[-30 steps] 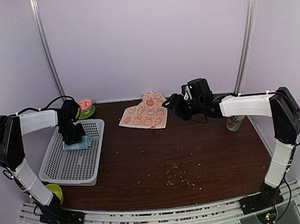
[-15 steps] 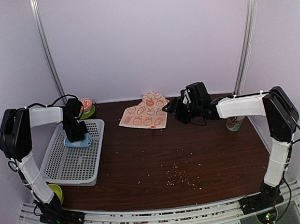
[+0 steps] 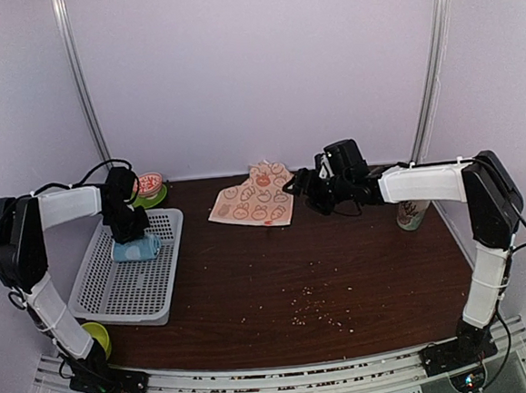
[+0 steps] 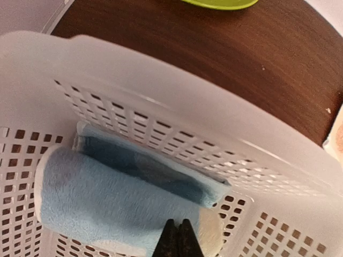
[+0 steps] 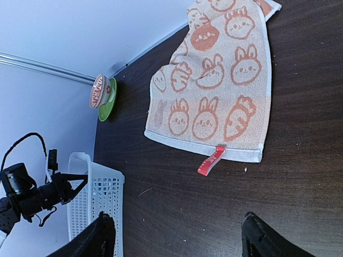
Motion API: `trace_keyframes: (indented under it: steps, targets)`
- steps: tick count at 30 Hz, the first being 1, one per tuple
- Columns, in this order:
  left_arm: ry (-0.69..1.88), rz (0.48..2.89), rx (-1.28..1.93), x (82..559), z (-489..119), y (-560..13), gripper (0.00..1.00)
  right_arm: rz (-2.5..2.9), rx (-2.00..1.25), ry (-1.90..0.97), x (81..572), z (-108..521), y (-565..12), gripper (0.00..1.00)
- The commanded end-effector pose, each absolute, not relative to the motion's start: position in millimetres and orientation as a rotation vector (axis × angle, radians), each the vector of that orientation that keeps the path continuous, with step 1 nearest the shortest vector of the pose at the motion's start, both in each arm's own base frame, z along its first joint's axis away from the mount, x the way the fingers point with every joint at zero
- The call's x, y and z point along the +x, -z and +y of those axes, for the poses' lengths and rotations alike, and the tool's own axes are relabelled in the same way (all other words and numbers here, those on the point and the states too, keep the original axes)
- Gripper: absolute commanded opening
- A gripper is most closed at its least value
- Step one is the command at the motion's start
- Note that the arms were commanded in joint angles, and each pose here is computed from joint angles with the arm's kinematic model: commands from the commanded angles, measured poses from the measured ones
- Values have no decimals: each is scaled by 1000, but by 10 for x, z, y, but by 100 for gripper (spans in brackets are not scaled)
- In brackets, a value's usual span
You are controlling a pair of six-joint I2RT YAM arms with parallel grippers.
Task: Roll the towels
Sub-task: Adjust the towel in the bin.
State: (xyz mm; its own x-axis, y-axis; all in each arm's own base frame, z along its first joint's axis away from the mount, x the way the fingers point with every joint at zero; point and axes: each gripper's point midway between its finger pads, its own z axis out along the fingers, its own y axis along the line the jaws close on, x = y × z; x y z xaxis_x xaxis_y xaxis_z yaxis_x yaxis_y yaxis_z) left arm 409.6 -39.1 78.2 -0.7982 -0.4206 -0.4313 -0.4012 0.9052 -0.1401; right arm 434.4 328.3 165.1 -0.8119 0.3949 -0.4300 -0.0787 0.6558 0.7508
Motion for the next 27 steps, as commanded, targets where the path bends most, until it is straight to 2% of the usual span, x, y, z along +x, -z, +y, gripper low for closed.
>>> trace_keyframes:
  steps: [1,6,15,27]
  targets:
    - [110,2558,-555,4052,-395,-1000,0,2290,236,-1038,4449,3279,-1680,81]
    - [145,2564,-548,3939,-428,-1013,3,2293,261,-998,4566,3262,-1643,83]
    - [204,2507,-528,3779,-456,-1316,5,2255,497,-926,4995,3043,-1448,81]
    - [193,2607,-561,3318,-466,-902,2,2276,514,-911,5083,3094,-1408,82]
